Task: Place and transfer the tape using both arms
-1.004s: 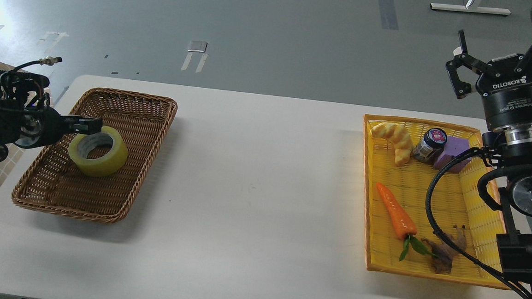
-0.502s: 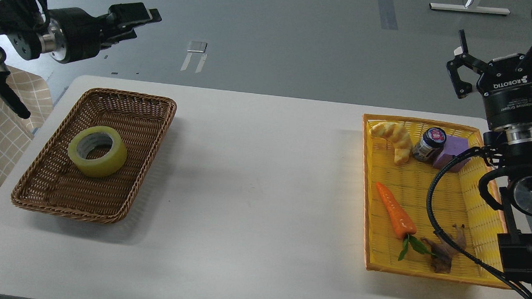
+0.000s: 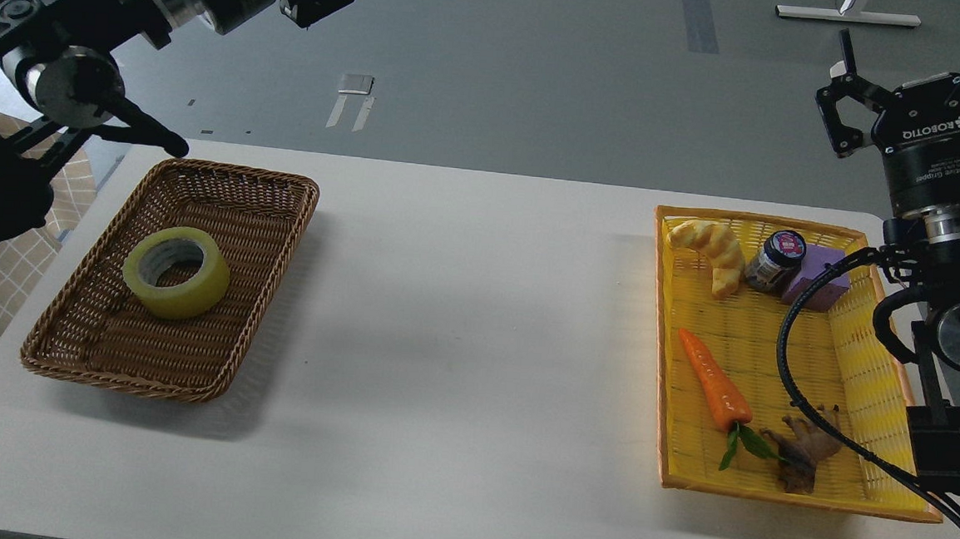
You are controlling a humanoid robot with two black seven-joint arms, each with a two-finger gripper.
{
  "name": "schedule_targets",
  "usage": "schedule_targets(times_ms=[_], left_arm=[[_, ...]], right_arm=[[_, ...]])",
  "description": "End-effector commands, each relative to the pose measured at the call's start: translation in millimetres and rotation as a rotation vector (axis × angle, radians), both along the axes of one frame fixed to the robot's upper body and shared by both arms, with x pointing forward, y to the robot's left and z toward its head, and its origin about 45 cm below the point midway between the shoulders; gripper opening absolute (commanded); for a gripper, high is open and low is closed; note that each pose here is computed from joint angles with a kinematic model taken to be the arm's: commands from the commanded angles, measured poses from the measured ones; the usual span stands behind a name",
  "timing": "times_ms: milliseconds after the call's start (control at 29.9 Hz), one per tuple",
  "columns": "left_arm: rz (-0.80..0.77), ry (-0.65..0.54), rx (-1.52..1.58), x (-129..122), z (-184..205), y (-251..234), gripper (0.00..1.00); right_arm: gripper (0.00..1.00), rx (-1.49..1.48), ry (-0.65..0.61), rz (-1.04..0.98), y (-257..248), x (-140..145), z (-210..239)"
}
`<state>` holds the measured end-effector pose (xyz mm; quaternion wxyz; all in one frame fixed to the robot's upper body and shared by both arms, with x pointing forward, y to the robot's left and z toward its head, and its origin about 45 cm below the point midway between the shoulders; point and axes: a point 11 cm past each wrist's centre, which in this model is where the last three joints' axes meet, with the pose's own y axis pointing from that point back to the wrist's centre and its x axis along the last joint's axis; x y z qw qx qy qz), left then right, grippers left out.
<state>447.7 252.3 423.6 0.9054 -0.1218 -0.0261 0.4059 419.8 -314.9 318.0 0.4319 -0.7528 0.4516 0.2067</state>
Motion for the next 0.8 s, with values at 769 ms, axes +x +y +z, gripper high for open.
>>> schedule_targets(times_ms=[769], left_arm=[[-0.020,0.124,-0.419,-19,-72,11,0.98]], right_arm=[[1.00,-0.140,0.036,0.072,21,17,0]])
